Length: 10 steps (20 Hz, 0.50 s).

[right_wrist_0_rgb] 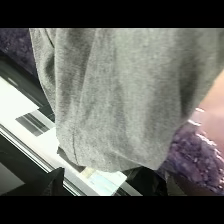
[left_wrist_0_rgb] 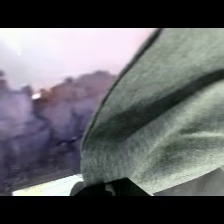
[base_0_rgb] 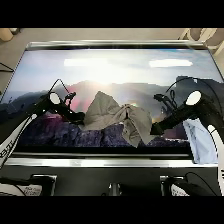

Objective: Fold the shirts.

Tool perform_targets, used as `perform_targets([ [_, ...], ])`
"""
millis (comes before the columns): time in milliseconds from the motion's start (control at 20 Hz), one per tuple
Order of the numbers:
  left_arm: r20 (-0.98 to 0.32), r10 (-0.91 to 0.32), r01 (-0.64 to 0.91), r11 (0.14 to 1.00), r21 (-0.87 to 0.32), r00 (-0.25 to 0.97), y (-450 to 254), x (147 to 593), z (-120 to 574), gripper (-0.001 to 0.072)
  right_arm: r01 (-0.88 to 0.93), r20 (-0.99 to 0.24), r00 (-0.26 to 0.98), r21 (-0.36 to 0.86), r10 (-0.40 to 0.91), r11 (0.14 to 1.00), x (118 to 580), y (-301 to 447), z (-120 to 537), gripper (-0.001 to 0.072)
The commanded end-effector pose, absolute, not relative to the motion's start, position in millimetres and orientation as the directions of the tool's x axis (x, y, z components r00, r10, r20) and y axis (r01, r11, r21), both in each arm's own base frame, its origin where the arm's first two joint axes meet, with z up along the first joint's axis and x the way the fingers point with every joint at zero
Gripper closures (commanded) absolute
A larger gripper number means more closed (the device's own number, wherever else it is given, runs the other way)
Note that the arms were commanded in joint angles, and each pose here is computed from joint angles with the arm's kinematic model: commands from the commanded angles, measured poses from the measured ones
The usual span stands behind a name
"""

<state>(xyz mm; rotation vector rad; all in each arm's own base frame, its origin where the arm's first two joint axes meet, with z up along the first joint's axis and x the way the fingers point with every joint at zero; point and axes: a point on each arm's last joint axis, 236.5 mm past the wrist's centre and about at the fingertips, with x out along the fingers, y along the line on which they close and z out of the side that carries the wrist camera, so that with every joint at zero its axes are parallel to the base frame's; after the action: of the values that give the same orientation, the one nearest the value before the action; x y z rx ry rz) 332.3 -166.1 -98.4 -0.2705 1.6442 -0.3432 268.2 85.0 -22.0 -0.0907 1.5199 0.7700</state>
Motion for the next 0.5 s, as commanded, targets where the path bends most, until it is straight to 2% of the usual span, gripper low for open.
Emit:
perform_targets([
  [0,-0.888,-0.45,0.037,0.89,-0.455,-0.092,-187.6,333.4,-91.2,0.068,-0.501,-0.912,-0.137,0.401,0.388,0.767,261.1,96.7,-42.1,-0.0001],
  [350,-0.866,-0.496,0.096,0.86,-0.501,-0.072,-198.5,335.3,-77.7,0.0681,-0.445,-0.904,-0.146,0.424,0.403,0.789,251.5,100.2,-71.3,0.0018],
  [400,-0.864,-0.498,0.097,0.859,-0.503,-0.069,-199.3,335.5,-75.9,0.0681,-0.437,-0.9,-0.15,0.432,0.41,0.788,251.7,101.8,-73.1,0.0189],
  [450,-0.864,-0.5,0.101,0.858,-0.504,-0.063,-199.7,336.1,-73.2,0.0681,-0.437,-0.9,-0.146,0.431,0.41,0.79,252.8,101.9,-73.5,0.0504],
])
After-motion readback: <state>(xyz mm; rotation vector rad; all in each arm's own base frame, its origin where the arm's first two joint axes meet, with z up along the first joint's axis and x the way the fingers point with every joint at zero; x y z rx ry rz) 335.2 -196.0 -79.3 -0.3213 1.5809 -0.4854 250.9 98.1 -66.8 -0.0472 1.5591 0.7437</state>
